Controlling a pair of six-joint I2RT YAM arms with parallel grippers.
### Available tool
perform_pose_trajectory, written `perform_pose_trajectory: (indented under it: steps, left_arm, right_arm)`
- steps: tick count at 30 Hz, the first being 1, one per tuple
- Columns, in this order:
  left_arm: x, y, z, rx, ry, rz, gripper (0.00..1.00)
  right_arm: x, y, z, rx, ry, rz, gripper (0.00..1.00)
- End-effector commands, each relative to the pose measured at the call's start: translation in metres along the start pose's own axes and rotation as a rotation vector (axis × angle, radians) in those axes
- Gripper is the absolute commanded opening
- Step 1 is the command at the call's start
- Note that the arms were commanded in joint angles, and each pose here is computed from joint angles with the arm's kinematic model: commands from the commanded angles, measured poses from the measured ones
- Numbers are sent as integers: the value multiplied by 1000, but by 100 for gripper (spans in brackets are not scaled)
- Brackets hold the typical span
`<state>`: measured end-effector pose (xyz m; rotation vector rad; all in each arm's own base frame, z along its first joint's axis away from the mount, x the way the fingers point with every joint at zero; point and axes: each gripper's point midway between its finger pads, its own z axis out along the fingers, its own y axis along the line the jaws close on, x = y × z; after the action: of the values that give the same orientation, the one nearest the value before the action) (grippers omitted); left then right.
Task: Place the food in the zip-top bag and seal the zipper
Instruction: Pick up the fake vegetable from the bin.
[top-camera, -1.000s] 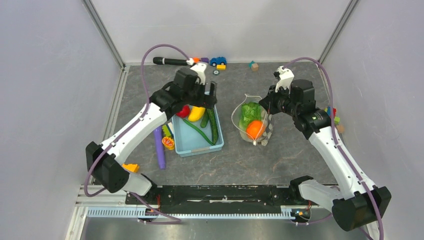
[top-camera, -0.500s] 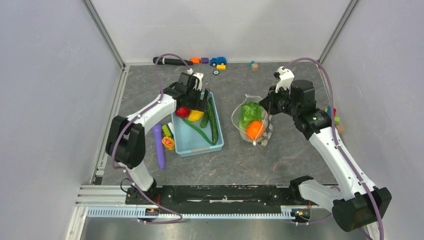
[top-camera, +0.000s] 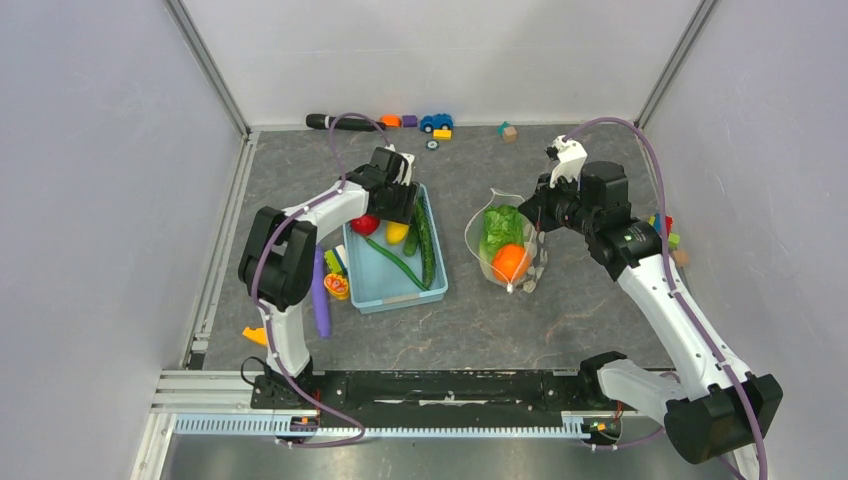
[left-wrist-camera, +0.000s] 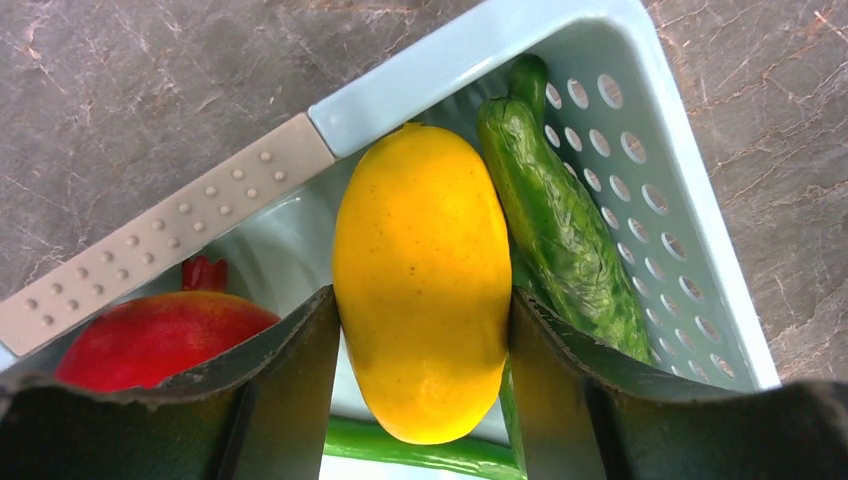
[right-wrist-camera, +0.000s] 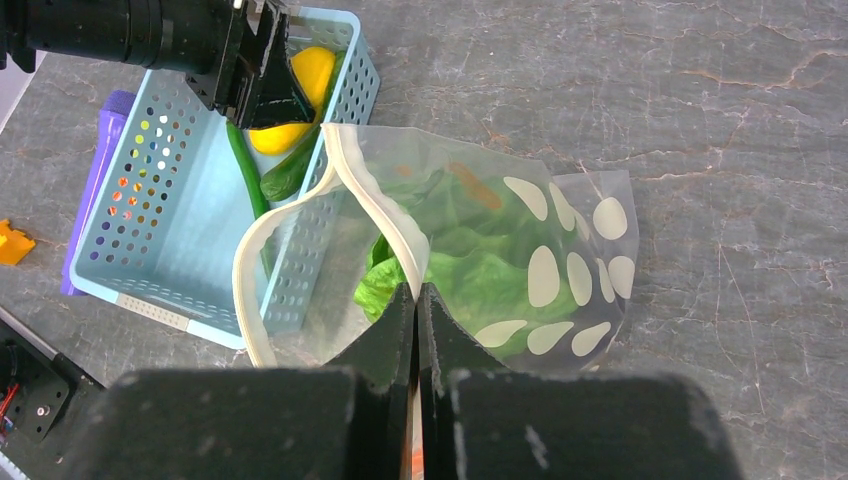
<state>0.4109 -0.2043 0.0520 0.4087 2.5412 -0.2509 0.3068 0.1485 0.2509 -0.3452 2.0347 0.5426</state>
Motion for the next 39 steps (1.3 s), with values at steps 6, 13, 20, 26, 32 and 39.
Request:
perform_pose_trajectory:
  steps: [6, 13, 20, 26, 32, 39]
  left_arm:
    - [-18, 0, -11, -2, -43, -11, 31]
    - [-32, -3, -52, -6, -118, -59, 7]
    - [-37, -8, -99, 21, -210, -108, 2]
    - [-46, -68, -158, 323, -345, -31, 2]
    - [-40, -164, -235, 719, -515, 193, 2]
    - [-24, -233, -278, 911, -546, 319, 2]
  right_arm:
    - [-12, 2, -5, -8, -44, -19, 0]
    - [-14, 4, -7, -14, -52, -18, 0]
    - [-16, 7, -9, -23, -59, -14, 0]
    - [-17, 14, -11, -61, -65, -1, 0]
    - [-17, 23, -12, -105, -62, 30, 0]
    - [-18, 26, -13, -114, -67, 61, 0]
